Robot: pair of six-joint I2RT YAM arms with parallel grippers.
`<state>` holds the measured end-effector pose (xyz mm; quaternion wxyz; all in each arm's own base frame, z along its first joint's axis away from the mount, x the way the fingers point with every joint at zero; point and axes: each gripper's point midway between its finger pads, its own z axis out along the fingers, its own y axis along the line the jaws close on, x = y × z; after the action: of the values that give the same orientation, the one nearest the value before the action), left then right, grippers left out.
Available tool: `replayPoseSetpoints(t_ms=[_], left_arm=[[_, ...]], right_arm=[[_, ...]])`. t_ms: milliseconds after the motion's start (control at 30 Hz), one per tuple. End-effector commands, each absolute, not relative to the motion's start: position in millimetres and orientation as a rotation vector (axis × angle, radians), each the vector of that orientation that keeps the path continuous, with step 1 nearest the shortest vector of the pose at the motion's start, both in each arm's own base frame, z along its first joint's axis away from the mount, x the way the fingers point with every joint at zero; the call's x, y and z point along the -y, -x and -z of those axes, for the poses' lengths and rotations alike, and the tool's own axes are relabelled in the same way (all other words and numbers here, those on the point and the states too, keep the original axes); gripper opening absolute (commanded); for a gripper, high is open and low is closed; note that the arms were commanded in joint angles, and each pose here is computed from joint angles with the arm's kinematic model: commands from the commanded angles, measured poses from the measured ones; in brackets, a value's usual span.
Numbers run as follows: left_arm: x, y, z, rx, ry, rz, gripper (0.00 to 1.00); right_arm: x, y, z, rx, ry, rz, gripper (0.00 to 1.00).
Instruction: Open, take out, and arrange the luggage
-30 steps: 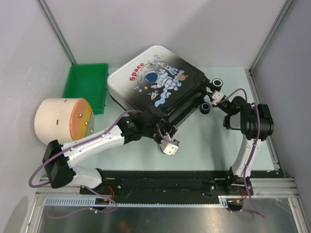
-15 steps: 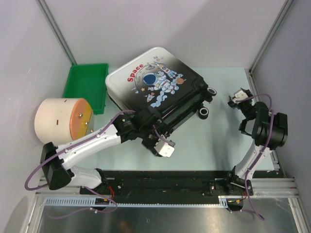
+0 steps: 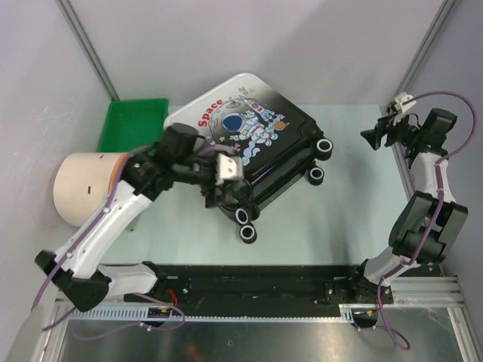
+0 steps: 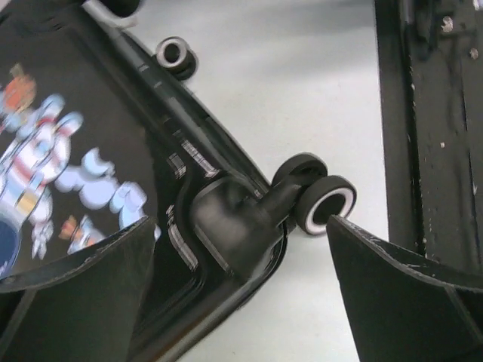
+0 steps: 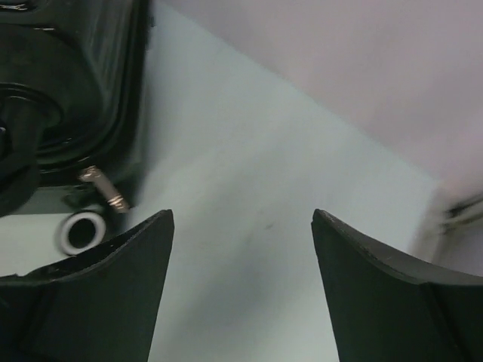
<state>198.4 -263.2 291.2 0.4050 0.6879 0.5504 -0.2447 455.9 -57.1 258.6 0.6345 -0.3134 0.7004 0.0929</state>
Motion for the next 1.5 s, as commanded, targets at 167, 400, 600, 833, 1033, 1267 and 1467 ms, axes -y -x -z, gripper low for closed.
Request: replayPoseSetpoints(t_ms=[167,400,600,833,1033,1267,1467], left_arm=[[169.9,-284.6,-329.9,-1.825,-0.659,0.848,1.0],[119.8,-337.5,-292.3,-1.995,-0.075,0.837,1.0],[127.9,-359.9,-266.2,-2.062,0.057,0.976,1.0],[144.5,-391.0,-249.8,-2.078,0.008,1.081,0.98],[165.7,-420.6,-250.7,-2.056,-0.158,1.113,0.89],[181.8,-457.7,-244.4,-2.021,-0.311,1.119,0.88],[182.4,-462.1,-258.3,-1.969,-0.377,1.087,0.95]], right_arm=[[12.8,-463.7,-233.8,-1.846,0.186,-1.004,0.87],[-44.7,-496.5,-256.6,-1.766,0.1,-1.173,0.87],[-92.1,-470.7,-234.4,-1.877,0.151,-1.405,0.82],[-99.1,-412.5,-197.1,-2.062,0.228,-1.455,0.7],[-105.2,-333.2,-190.6,-2.114,0.379,-1.552,0.45],[-124.9,-262.9,-197.7,-2.082,0.442,-1.737,0.51],[-39.0,-330.7,-176.8,-2.18,0.164,-1.246,0.63]])
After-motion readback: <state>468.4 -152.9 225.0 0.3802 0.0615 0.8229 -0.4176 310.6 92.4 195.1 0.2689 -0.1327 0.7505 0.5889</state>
